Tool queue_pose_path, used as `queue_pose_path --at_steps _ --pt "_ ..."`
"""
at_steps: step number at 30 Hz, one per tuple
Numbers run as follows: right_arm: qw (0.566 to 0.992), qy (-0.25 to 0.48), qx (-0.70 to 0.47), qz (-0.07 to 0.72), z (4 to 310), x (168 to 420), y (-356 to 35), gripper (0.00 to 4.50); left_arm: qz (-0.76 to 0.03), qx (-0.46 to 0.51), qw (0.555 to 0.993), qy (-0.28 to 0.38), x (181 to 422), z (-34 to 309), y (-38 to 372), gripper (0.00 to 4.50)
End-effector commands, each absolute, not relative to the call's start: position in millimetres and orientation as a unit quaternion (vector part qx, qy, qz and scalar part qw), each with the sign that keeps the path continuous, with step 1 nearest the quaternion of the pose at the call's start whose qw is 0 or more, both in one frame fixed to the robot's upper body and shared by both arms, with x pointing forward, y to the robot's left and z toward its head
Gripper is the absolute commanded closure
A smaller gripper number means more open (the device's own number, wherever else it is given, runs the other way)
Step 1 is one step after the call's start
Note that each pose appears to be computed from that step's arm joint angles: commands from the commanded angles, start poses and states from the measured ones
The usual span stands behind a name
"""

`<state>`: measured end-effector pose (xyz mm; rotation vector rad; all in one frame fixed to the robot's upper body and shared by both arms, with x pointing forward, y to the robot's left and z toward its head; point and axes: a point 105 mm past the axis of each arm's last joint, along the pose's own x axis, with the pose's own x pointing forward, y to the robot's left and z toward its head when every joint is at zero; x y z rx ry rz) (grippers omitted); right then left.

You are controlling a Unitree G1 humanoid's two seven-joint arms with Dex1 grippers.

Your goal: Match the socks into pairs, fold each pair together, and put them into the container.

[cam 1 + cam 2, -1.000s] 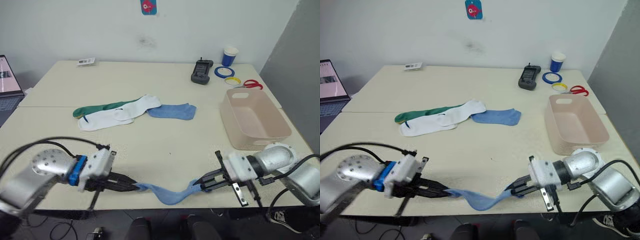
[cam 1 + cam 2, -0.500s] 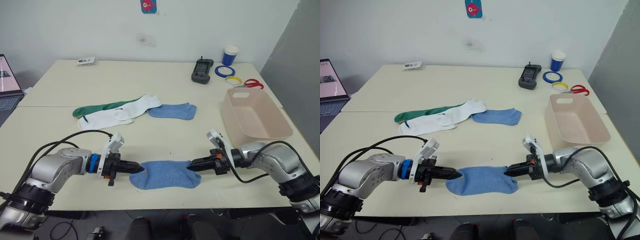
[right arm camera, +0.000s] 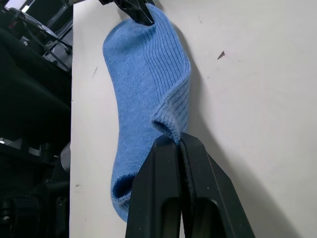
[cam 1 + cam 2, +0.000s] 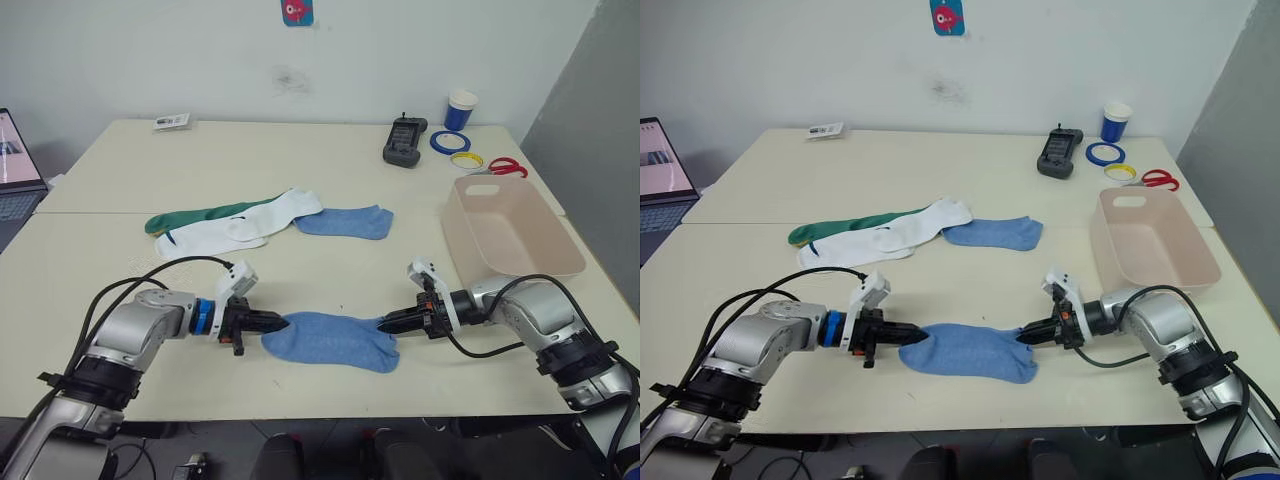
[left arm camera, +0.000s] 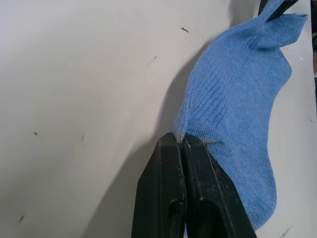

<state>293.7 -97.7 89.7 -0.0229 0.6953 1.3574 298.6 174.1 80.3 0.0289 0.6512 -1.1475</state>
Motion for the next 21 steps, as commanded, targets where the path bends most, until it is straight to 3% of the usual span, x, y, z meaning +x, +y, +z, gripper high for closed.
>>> queue_pose_path --at_steps 1,8,11,17,19,21 --pt "0.729 0.300 -0.009 0.615 98.8 296.5 -101.9 4.47 -0.540 0.030 0.793 0.281 304.3 90.4 172.3 4.50" --pt "0.731 0.304 -0.010 0.611 100.6 297.3 -104.9 4.47 -0.549 0.040 0.788 0.275 308.8 89.2 165.1 4.50" --pt "0.742 0.294 -0.008 0.603 106.0 303.4 -106.6 3.81 -0.547 0.039 0.791 0.271 309.7 93.0 167.1 3.87" --pt "0.773 0.250 -0.026 0.582 125.5 314.8 -122.7 1.70 -0.522 0.038 0.819 0.235 317.1 114.4 184.3 1.93" --pt "0.777 0.219 -0.045 0.588 140.3 312.6 -123.8 1.00 -0.513 0.042 0.836 0.192 321.3 132.6 190.5 1.29" --pt "0.774 0.179 -0.081 0.602 155.8 306.1 -120.0 1.00 -0.509 0.047 0.847 0.147 322.3 153.8 192.3 1.29"
